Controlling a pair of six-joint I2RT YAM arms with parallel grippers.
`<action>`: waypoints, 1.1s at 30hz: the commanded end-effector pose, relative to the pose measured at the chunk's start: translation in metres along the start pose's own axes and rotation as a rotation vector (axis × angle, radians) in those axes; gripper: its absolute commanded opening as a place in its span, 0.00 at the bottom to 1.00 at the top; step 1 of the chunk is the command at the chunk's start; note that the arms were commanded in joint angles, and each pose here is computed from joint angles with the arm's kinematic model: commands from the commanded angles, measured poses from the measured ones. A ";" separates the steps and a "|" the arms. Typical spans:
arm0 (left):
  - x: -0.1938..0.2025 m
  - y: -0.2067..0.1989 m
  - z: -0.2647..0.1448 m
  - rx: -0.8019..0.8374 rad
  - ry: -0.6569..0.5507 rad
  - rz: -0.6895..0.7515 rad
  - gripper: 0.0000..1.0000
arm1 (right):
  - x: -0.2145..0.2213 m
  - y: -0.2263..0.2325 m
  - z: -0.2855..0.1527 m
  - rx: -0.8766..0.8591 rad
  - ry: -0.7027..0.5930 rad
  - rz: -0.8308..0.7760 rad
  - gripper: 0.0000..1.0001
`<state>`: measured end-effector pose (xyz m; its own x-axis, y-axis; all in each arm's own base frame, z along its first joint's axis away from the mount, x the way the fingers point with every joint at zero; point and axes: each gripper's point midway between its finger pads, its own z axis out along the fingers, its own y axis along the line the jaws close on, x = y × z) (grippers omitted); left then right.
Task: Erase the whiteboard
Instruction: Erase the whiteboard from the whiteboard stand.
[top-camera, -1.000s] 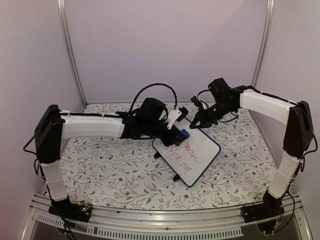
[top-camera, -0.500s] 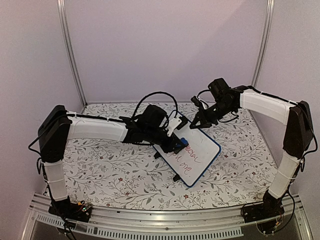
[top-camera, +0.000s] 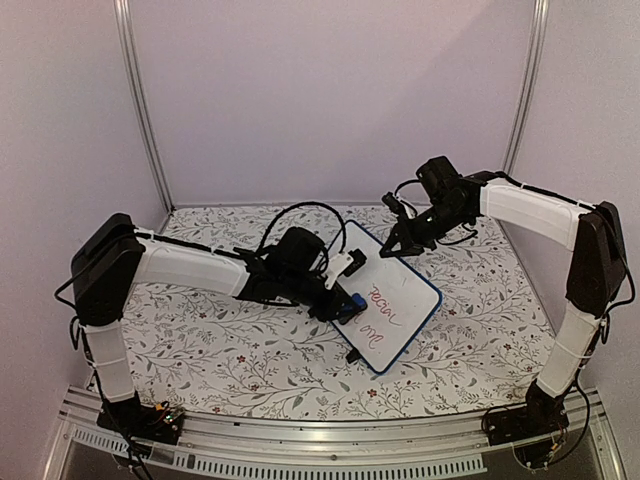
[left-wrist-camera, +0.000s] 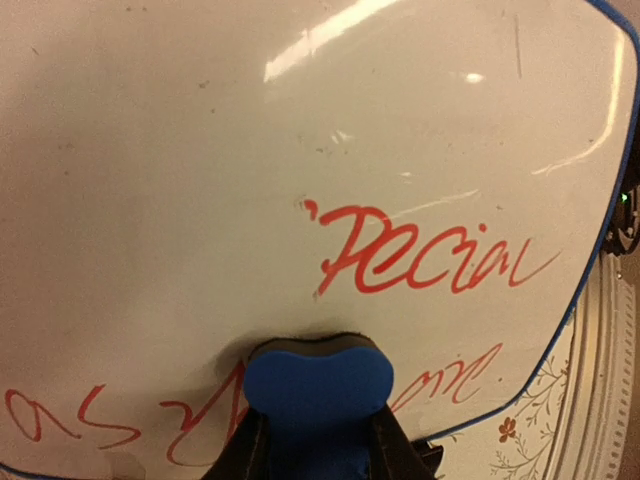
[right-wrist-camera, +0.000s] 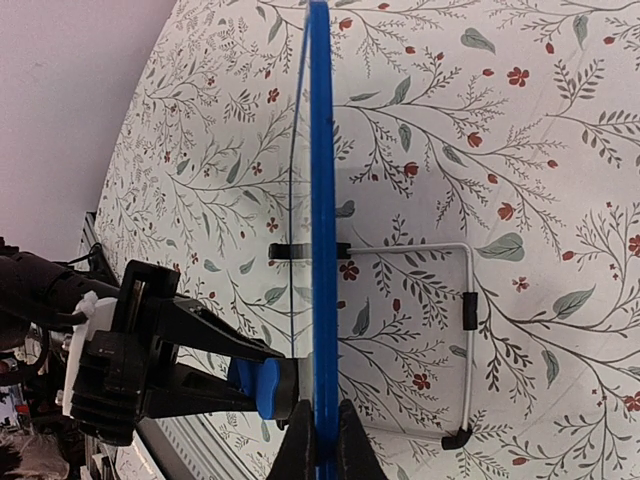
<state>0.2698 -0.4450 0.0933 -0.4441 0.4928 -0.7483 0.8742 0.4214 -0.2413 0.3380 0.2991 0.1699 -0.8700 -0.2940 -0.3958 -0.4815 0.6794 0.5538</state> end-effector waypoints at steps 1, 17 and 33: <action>0.054 0.009 0.008 -0.032 0.127 -0.075 0.00 | 0.033 -0.007 0.017 0.030 0.122 0.021 0.00; -0.022 0.013 -0.022 -0.103 -0.047 0.010 0.00 | 0.034 -0.008 0.017 0.035 0.125 0.023 0.00; -0.059 0.014 -0.009 -0.088 -0.076 0.052 0.00 | 0.033 -0.007 0.016 0.037 0.121 0.021 0.00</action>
<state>0.3045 -0.4575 0.1546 -0.3637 0.4362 -0.8231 0.8721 0.4700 -0.1362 0.3379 0.2996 0.1701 -0.8694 -0.2946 -0.3966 -0.4827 0.6779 0.5545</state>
